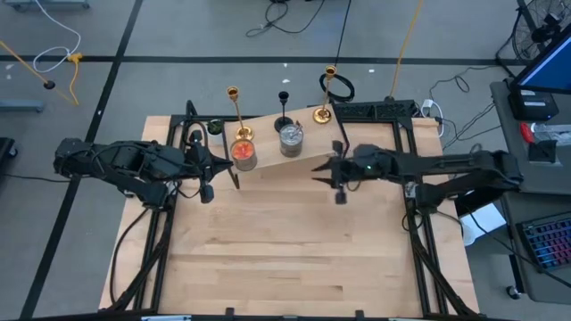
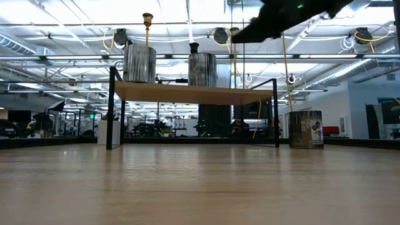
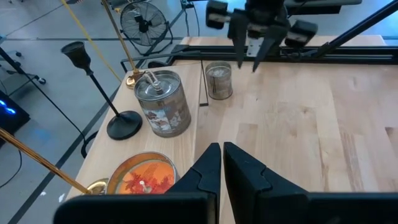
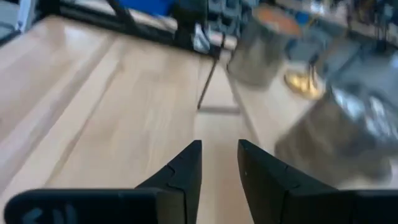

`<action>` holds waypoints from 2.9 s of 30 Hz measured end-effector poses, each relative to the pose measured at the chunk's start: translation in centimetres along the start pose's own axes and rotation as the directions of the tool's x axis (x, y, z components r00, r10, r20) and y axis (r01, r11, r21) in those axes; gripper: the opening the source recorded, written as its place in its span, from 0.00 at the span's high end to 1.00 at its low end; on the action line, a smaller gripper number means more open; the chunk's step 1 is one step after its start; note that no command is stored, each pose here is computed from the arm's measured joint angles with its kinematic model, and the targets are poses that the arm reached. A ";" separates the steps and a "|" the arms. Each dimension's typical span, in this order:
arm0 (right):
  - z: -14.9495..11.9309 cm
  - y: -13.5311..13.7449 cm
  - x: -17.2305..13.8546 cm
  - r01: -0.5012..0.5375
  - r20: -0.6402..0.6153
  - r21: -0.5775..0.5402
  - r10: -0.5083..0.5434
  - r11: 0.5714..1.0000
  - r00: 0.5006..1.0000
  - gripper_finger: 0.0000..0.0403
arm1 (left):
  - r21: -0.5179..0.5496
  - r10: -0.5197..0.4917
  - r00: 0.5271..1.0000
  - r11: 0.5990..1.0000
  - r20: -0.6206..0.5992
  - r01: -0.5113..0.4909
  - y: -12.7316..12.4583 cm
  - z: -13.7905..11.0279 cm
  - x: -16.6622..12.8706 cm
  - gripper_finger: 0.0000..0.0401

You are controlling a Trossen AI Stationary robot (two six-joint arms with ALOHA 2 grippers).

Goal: Pick & Place candle stick holders
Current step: Put the silver scented candle on the shelf

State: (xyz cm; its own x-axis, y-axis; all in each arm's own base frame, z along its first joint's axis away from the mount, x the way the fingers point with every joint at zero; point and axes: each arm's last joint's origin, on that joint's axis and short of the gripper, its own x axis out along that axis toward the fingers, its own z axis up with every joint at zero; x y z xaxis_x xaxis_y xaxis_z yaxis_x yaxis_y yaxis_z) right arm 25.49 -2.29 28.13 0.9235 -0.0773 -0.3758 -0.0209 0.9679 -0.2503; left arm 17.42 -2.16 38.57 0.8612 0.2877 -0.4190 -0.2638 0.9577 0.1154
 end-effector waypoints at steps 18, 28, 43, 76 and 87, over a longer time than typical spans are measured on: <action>-5.2 1.2 -4.0 0.420 -0.631 0.112 -0.263 0.900 0.730 0.57 | 0.062 -0.004 0.997 0.998 -0.071 0.009 0.0 -0.7 0.0 0.93; -7.4 0.4 -2.7 0.509 -0.761 0.101 -0.263 0.855 0.592 0.57 | 0.105 0.011 0.995 0.994 -0.100 0.000 0.1 -1.1 -0.1 0.86; -11.8 0.8 -2.3 0.529 -0.777 0.093 -0.271 0.843 0.568 0.73 | 0.087 0.052 0.987 0.995 -0.152 -0.040 0.3 -1.6 -0.2 0.71; 1.9 1.4 -3.8 0.144 -0.110 0.385 -0.110 0.911 0.988 1.00 | 0.034 0.049 0.987 0.998 -0.150 -0.045 0.3 -1.6 -0.2 0.71; 3.6 -1.9 -2.0 0.332 -0.192 0.247 -0.290 0.910 0.938 1.00 | 0.024 0.047 0.990 0.999 -0.134 -0.044 0.3 -1.5 -0.1 0.71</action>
State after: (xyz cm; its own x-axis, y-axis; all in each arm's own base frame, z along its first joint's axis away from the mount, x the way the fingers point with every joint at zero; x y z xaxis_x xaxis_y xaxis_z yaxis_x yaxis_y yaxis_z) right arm 25.10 -3.08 32.55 0.7983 -0.3991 -0.4511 0.3824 0.9145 -0.1324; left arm 16.59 -1.93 37.35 0.7817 0.3279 -0.5305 -0.2905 0.9441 0.1555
